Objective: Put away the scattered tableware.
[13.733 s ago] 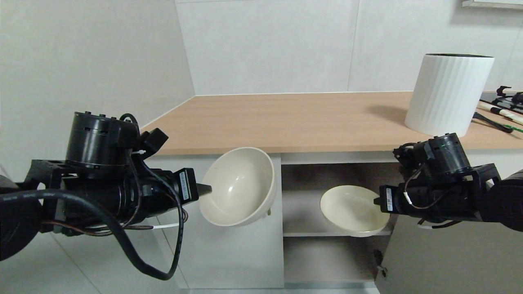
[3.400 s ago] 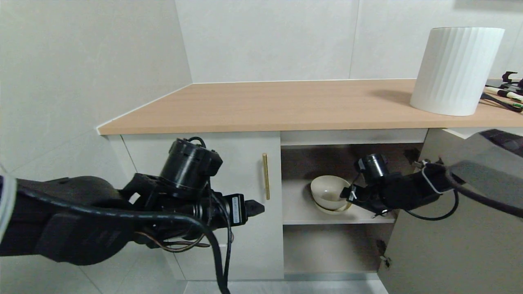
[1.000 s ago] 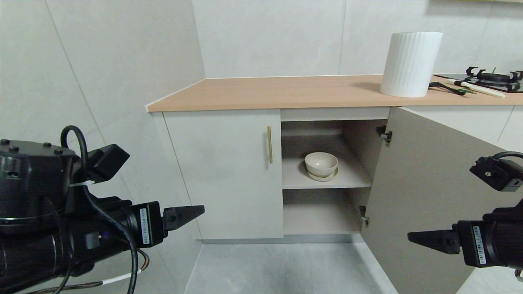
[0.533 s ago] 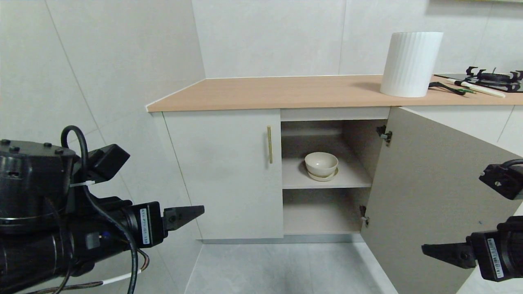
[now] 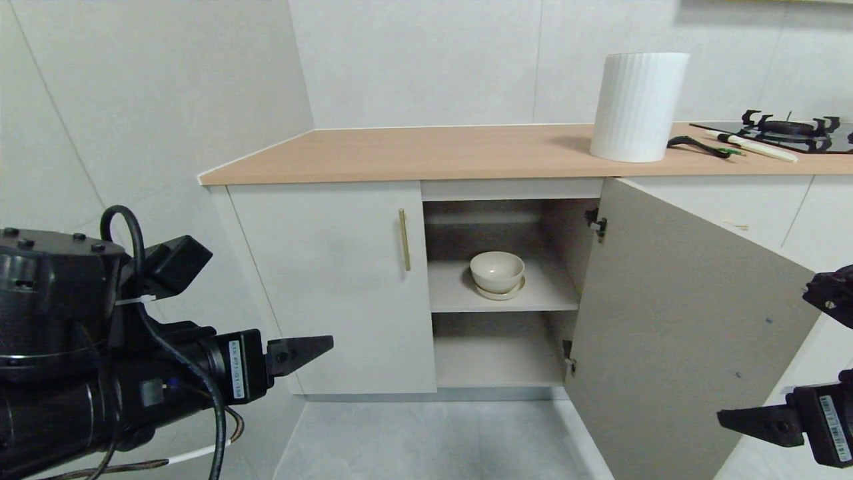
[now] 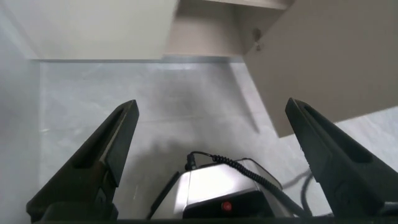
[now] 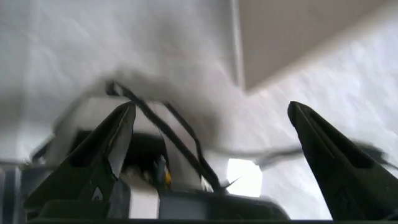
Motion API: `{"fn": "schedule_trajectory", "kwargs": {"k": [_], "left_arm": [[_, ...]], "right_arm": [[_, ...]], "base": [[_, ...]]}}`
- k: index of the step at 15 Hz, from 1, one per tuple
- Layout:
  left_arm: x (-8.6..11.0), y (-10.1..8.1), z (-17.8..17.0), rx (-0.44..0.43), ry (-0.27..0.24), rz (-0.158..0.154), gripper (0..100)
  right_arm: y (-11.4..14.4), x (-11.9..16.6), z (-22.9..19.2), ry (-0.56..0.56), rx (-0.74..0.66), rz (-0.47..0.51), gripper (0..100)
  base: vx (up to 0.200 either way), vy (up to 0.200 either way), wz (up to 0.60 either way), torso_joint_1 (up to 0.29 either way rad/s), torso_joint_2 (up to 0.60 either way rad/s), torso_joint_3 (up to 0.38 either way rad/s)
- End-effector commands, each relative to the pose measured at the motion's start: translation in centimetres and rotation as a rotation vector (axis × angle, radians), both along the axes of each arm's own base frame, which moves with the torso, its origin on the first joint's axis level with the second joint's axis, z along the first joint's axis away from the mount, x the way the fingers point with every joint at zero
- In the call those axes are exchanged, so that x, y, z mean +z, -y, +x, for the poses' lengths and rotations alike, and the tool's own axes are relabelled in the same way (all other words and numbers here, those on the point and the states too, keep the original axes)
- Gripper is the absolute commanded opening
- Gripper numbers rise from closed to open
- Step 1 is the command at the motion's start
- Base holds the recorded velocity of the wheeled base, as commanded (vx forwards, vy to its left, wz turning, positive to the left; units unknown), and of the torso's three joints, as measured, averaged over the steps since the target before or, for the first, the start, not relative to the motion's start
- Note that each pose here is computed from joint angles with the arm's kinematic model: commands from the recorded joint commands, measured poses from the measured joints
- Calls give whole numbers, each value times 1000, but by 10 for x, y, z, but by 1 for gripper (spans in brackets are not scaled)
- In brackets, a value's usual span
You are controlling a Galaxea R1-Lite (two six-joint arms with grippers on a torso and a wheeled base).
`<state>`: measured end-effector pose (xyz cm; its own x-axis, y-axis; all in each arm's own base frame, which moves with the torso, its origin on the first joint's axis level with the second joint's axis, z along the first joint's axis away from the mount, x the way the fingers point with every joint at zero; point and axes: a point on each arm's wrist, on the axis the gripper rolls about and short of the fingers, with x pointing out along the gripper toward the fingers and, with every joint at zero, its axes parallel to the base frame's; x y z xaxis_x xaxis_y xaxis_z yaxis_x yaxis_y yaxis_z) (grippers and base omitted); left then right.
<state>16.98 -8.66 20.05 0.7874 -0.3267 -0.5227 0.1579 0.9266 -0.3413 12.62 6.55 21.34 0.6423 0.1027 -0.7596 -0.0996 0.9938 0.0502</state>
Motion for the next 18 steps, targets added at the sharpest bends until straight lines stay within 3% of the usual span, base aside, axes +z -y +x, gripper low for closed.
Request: {"fn": "schedule_trajectory", "kwargs": {"k": [1, 4, 10, 14, 18], "left_arm": [[0, 0, 1, 2, -2, 0, 100], [-1, 0, 0, 2, -3, 1, 100], [-2, 0, 0, -1, -8, 2, 100], [-2, 0, 0, -1, -9, 0, 100], [-1, 0, 0, -4, -6, -4, 100]], "right_arm": [[1, 5, 0, -2, -7, -5, 100], [12, 12, 0, -12, -85, -32, 100], [57, 22, 10, 4, -304, -143, 100], [72, 17, 39, 57, -403, -129, 100], [74, -12, 81, 59, -463, -74, 100]], "base": [[0, -200, 0, 7, -7, 2], [0, -200, 0, 2, 2, -2], [0, 0, 0, 0, 0, 0], [0, 0, 0, 0, 0, 0], [0, 0, 0, 0, 0, 0]]}}
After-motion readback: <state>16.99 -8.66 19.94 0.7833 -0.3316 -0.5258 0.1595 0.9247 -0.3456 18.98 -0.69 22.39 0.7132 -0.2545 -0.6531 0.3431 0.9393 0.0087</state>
